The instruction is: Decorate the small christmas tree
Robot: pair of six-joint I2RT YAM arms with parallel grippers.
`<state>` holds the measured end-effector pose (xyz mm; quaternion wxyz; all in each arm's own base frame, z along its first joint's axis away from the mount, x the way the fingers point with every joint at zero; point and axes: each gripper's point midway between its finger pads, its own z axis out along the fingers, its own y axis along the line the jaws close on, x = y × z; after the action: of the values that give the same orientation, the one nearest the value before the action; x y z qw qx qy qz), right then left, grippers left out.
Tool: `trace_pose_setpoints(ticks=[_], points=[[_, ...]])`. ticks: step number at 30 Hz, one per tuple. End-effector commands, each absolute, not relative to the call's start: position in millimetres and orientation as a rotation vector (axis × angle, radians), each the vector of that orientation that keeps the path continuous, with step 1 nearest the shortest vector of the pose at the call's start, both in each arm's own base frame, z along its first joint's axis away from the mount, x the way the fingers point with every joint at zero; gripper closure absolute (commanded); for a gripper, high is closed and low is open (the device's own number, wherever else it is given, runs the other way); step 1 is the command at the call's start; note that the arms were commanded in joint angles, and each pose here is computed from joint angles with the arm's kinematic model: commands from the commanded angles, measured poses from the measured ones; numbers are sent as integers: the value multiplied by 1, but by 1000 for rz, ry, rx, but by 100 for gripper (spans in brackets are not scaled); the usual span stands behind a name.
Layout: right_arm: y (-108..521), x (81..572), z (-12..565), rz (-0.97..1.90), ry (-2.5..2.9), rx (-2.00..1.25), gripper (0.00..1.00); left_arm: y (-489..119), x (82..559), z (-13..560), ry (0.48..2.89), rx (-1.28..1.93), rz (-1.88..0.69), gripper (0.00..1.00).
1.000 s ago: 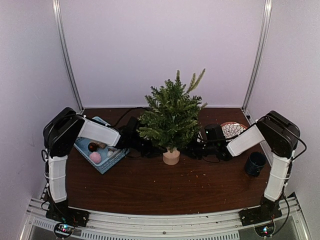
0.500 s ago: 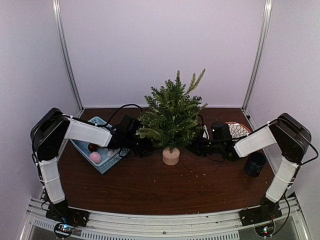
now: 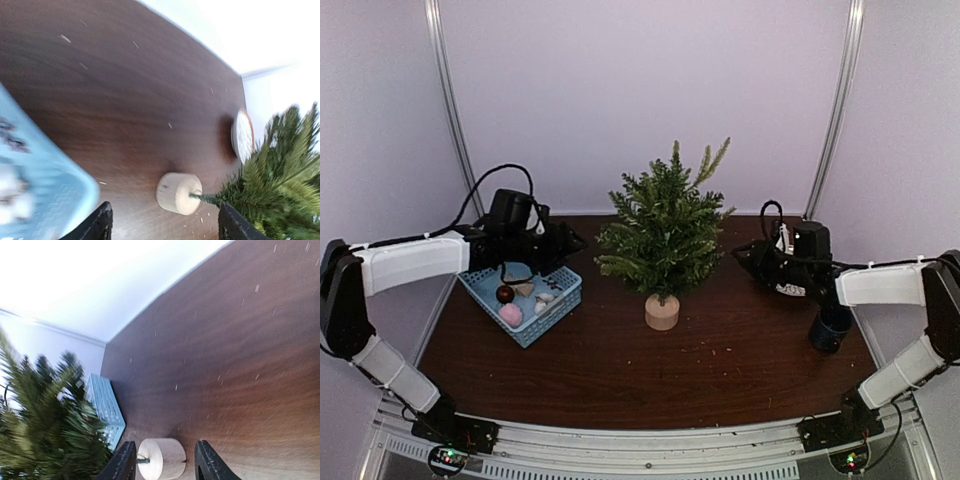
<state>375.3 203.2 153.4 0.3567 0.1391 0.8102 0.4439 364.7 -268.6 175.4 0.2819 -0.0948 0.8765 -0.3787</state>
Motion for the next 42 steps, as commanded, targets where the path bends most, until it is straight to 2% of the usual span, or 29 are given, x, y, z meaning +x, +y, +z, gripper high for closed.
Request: trace_pose_setpoints(ticks=[1,5,9,18,30,34,40,42], points=[[167,377,181,993,2067,308,54,-174,363,185,2373,-412,-754,27],[156,375,206,909,2093,181,50,-110,354,184,2449,-458,-612,25],[158,375,231,886,2100,59,48,-88,353,166,2552,-478,-631,27],[157,381,269,813,2075,-63,39,-97,392,136,2577,-449,-683,37],[153,387,314,757,2016,-81,37,-104,440,87,2618,-482,-697,53],[153,387,336,777,1962,-76,37,-104,447,76,2626,-484,-692,66],[156,383,365,806,1898,-97,38,-107,447,92,2585,-467,-726,99],[157,380,375,823,1876,-108,38,-105,442,106,2565,-456,-714,100]])
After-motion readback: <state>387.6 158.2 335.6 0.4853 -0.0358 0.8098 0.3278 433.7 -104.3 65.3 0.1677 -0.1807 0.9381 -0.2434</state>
